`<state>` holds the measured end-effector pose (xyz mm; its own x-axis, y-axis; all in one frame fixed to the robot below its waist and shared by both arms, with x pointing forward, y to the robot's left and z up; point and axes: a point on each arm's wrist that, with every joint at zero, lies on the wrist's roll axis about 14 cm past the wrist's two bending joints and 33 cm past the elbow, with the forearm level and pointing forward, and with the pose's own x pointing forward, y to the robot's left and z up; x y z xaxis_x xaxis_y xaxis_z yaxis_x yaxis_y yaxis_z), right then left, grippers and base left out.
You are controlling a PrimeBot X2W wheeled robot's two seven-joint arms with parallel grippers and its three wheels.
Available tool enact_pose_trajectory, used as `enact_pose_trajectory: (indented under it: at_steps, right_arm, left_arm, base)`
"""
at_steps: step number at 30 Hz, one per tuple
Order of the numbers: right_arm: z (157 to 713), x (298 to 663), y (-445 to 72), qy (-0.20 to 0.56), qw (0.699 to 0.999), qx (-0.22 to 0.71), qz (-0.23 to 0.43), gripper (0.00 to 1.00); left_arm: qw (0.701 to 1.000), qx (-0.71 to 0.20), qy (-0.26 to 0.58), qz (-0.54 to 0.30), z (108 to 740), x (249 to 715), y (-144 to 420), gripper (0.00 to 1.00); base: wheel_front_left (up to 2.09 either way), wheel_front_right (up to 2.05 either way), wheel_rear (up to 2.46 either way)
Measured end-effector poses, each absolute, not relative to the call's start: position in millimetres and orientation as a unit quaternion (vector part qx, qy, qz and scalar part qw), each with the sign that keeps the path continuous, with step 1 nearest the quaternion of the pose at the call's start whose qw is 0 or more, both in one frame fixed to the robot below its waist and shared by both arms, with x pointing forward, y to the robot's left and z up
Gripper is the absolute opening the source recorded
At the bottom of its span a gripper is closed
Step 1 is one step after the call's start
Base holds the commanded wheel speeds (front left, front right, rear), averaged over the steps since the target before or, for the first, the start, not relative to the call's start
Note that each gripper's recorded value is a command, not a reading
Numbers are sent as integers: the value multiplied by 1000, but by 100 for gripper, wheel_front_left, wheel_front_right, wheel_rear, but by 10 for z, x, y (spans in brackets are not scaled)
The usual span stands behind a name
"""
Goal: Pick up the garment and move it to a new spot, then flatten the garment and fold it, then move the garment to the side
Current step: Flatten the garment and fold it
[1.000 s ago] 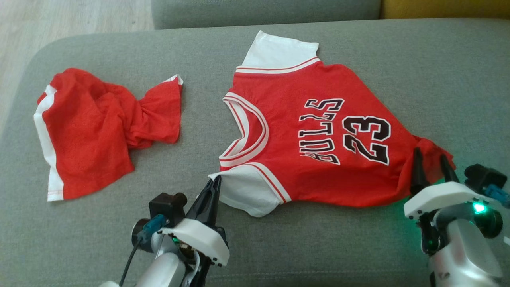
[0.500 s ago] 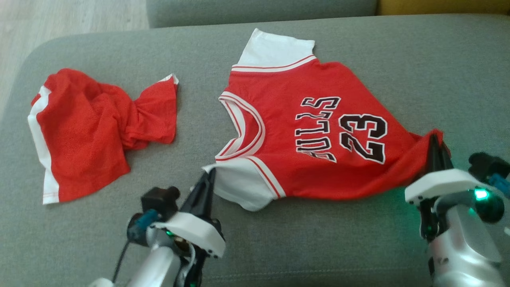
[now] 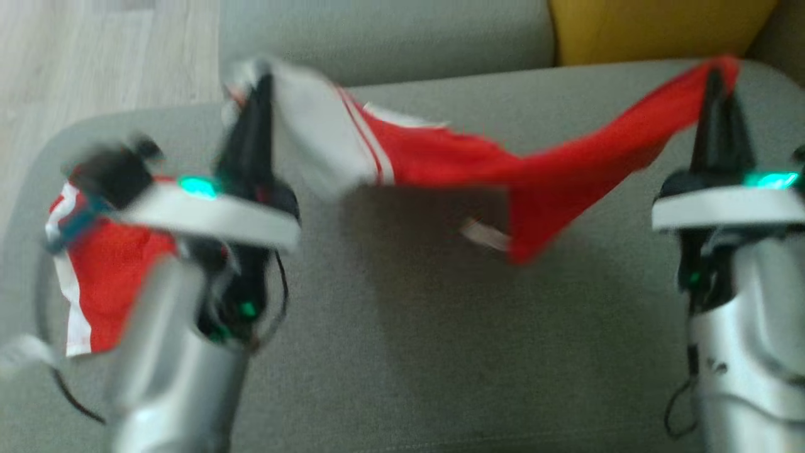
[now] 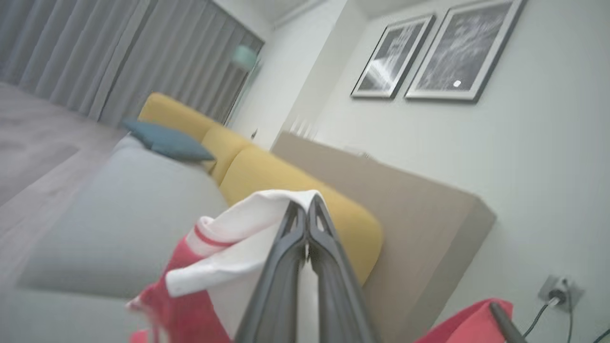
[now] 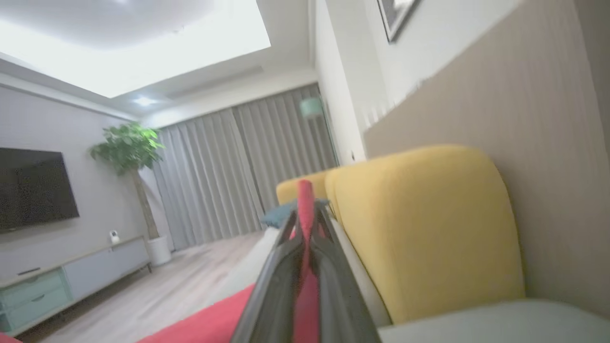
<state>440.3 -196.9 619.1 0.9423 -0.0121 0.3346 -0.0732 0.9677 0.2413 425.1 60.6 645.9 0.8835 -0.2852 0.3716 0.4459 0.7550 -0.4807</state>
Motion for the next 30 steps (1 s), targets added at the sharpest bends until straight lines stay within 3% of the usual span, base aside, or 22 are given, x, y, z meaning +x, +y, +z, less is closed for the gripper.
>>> enact_pose_trajectory:
  at_steps: [8,12,15,19,24,27,30]
  right_arm:
    - [7660,3952,-1926,-351,929,102,52,0]
    - [7937,3691,-2041,-381,919,94,44,0]
    - [7920,3660,-2110,-369,924,90,34,0]
    - [7644,3857,-2186,-308,947,88,20,0]
    - [7293,4366,-2333,-231,969,90,-7,0]
    - [7452,4798,-2323,-236,969,71,-10,0]
    - [7745,5273,-2390,-262,963,56,-14,0]
  left_arm:
    - [858,-326,-292,-268,8036,3867,609,0]
    - [843,-335,-306,-289,8351,3641,584,0]
    - [849,-348,-283,-279,8340,3707,628,0]
    - [874,-336,-225,-271,8175,3989,555,0]
    - [899,-349,-121,-235,7743,4638,514,0]
    - [908,-343,-110,-216,7737,5093,550,0]
    - [917,-304,-150,-209,7943,5522,586,0]
  base:
    - [0,0,0]
    - [0,0,0]
    - [0,0,0]
    - [0,0,0]
    - [0,0,0]
    - [0,0,0]
    - [0,0,0]
